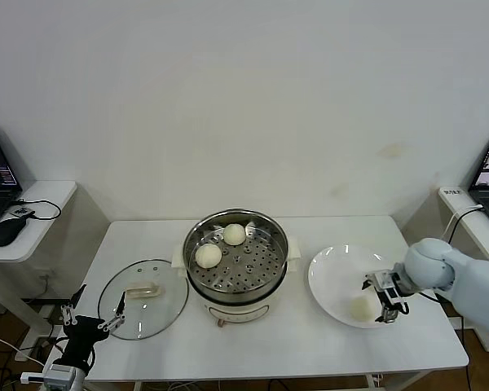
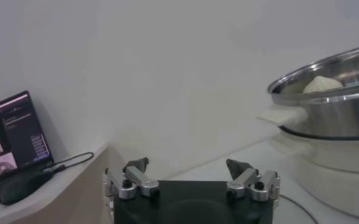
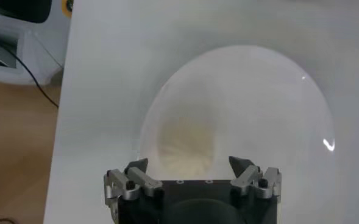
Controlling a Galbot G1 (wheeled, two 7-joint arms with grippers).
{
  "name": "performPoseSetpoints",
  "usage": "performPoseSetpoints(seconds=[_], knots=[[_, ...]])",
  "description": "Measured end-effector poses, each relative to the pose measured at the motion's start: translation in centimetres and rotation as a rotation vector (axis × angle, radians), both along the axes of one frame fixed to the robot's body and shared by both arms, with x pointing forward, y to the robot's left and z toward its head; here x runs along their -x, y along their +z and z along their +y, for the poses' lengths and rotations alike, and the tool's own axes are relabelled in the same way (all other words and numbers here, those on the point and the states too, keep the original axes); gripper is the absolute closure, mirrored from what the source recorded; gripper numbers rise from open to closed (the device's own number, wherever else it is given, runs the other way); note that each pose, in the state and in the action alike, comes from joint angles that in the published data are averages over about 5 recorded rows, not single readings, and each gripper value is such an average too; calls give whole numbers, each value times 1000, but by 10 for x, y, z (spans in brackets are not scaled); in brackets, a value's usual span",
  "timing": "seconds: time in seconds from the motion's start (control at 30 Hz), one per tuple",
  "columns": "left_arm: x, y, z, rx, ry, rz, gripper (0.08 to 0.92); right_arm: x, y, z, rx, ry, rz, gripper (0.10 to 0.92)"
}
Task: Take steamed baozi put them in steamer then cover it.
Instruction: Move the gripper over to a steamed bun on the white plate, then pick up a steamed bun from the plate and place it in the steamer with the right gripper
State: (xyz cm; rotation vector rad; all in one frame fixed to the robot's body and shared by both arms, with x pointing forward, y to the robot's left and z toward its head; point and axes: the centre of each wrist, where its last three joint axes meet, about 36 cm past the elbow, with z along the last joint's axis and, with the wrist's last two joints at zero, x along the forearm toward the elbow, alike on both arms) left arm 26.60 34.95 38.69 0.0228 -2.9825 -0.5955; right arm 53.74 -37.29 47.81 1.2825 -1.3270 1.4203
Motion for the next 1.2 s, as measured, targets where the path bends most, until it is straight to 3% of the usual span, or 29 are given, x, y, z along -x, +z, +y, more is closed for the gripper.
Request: performPoseSetpoints(seconds=[0.2, 0.7, 1.0, 1.2], knots=[[0, -1, 1, -2, 2, 0, 177, -7, -9, -1, -4, -22, 14, 214], [0, -1, 1, 1, 4, -1, 177, -14, -19, 5, -21, -49, 46, 428], [-1, 1, 2, 4, 8, -7, 177, -15, -7, 1, -27, -58, 43, 444], [-3, 3, 2, 6, 3, -14, 177, -22, 27, 0, -45, -57, 11, 437]])
